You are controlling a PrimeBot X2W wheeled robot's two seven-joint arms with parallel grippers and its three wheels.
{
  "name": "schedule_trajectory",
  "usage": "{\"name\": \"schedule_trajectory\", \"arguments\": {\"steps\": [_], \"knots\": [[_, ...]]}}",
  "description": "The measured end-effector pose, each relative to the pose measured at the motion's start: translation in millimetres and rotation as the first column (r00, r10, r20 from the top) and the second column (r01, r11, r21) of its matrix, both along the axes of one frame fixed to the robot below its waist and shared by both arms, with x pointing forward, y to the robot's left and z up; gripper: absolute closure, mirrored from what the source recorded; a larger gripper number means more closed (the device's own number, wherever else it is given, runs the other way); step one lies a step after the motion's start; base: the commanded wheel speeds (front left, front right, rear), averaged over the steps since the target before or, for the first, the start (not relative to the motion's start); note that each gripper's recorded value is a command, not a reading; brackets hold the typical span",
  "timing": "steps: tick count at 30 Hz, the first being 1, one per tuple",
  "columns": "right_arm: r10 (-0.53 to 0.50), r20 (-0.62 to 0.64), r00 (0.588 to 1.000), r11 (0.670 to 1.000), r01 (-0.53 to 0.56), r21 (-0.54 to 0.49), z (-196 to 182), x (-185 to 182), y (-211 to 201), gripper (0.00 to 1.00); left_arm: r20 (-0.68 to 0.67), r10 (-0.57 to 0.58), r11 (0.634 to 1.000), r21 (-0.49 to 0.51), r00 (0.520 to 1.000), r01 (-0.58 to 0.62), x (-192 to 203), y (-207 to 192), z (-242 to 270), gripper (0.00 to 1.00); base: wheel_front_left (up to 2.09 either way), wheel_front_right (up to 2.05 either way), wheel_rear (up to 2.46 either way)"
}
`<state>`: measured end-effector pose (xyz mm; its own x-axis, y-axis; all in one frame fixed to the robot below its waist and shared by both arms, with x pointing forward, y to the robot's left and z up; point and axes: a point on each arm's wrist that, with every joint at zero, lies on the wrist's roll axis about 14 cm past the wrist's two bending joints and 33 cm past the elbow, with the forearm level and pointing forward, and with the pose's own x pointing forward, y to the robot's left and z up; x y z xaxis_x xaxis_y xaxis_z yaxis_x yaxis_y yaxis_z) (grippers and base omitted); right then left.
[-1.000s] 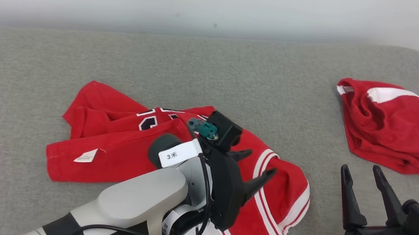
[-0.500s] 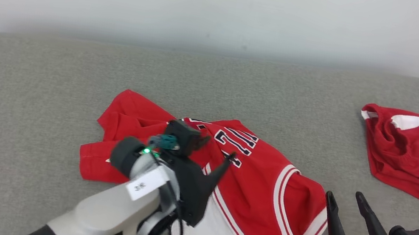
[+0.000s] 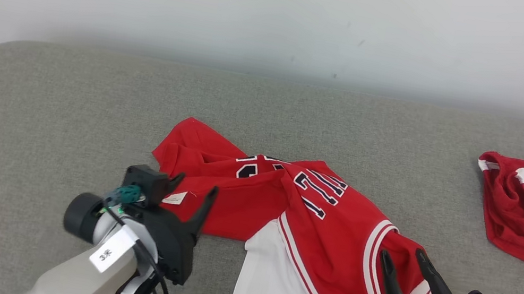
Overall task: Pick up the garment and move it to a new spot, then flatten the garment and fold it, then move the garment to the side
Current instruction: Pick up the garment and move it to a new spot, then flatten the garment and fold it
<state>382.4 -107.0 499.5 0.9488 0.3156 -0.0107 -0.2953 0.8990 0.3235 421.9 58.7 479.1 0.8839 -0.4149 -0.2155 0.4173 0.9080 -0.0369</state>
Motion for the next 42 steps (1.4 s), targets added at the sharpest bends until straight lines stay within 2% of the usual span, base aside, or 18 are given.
{"name": "schedule_trajectory", "arguments": {"steps": [8, 16, 20, 25, 26, 28, 32, 37, 42], "knots": [[0.054, -0.007, 0.999, 0.998, -0.054, 0.013, 2, -2, 17, 0.0, -0.034, 0.126, 0.992, 0.001, 0.991, -0.126, -2, 37, -19, 0.0, 0.0, 0.0, 0.0], [0.091, -0.032, 0.995, 0.996, -0.09, 0.022, -2, -3, 29, 0.0, -0.093, 0.26, 0.964, -0.024, 0.961, -0.263, -14, 73, -43, 0.0, 0.0, 0.0, 0.0], [0.104, -0.035, 0.994, 0.994, -0.104, 0.028, -1, -3, 33, 0.0, -0.117, 0.295, 0.954, -0.026, 0.948, -0.3, -24, 82, -54, 0.0, 0.0, 0.0, 0.0], [0.167, -0.103, 0.981, 0.986, -0.165, 0.022, -16, -11, 49, 0.0, -0.09, 0.32, 0.944, -0.049, 0.943, -0.325, -21, 86, -46, 0.0, 0.0, 0.0, 0.0], [0.222, -0.144, 0.964, 0.975, -0.221, 0.02, -25, -19, 62, 0.0, -0.086, 0.327, 0.942, -0.05, 0.941, -0.331, -23, 88, -47, 0.0, 0.0, 0.0, 0.0], [0.255, -0.168, 0.952, 0.967, -0.255, 0.021, -29, -23, 71, 0.0, -0.08, 0.332, 0.94, -0.056, 0.94, -0.337, -23, 88, -46, 0.0, 0.0, 0.0, 0.0], [0.361, -0.252, 0.898, 0.929, -0.37, 0.011, -47, -40, 96, 0.0, -0.056, 0.34, 0.938, -0.056, 0.939, -0.343, -22, 89, -42, 0.0, 0.0, 0.0, 0.0], [0.445, -0.306, 0.842, 0.877, -0.479, -0.043, -59, -49, 118, 0.0, -0.027, 0.311, 0.949, -0.047, 0.95, -0.312, -19, 81, -37, 0.0, 0.0, 0.0, 0.0], [0.484, -0.339, 0.807, 0.839, -0.538, -0.082, -65, -45, 132, 0.0, -0.003, 0.277, 0.96, -0.032, 0.961, -0.277, -11, 72, -30, 0.0, 0.0, 0.0, 0.0]]}}
